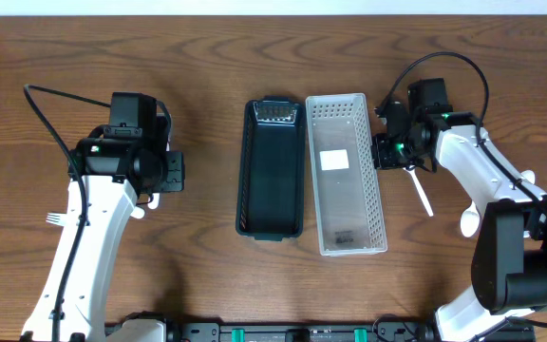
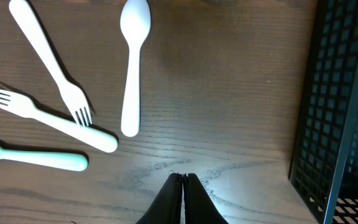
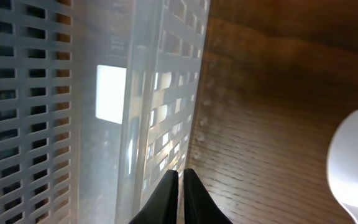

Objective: Pack container

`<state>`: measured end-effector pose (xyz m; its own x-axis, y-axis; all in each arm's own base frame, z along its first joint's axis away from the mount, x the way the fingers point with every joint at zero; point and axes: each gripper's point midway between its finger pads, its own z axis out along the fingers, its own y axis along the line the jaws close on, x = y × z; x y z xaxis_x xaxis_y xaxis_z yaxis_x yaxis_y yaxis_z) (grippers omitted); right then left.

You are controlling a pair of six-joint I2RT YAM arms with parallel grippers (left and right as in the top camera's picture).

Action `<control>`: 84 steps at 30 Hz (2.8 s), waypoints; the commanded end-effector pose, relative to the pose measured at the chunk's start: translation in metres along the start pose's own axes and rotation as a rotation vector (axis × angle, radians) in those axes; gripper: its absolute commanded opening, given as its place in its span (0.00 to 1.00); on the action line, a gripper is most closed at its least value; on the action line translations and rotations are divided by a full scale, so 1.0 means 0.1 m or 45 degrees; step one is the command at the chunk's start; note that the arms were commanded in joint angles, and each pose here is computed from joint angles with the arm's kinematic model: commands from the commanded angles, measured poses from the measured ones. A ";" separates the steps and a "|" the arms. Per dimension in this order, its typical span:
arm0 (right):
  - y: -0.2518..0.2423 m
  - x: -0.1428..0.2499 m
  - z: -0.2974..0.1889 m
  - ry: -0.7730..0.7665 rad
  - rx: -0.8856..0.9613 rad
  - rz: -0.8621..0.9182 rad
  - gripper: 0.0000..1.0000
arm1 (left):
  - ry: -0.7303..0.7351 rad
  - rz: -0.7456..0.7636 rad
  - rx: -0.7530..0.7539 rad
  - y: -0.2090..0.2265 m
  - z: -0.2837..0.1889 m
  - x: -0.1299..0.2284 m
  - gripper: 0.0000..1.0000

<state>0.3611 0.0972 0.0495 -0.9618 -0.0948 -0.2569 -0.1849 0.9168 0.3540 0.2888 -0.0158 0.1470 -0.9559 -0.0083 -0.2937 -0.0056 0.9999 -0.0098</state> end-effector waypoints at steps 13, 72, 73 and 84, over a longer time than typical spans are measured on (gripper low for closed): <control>0.22 -0.07 -0.01 -0.007 -0.127 0.124 0.19 | -0.015 0.008 -0.015 0.02 -0.04 -0.05 0.06; -1.62 -0.56 -1.51 0.104 0.716 -0.102 0.99 | 0.004 0.008 -0.015 0.02 -0.04 -0.01 0.72; -1.65 -0.57 -1.44 0.119 0.709 -0.100 0.98 | 0.004 0.009 -0.015 0.02 -0.04 -0.01 0.72; -1.90 -0.44 -0.59 0.289 0.559 -0.079 0.92 | 0.004 0.008 -0.015 0.02 -0.04 -0.01 0.72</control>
<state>0.4251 -0.0986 0.0607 -0.9824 -0.1766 -0.0614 -0.1688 0.9789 -0.1150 0.2850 -0.0155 0.1463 -0.9604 -0.0080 -0.2784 -0.0059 0.9999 -0.0084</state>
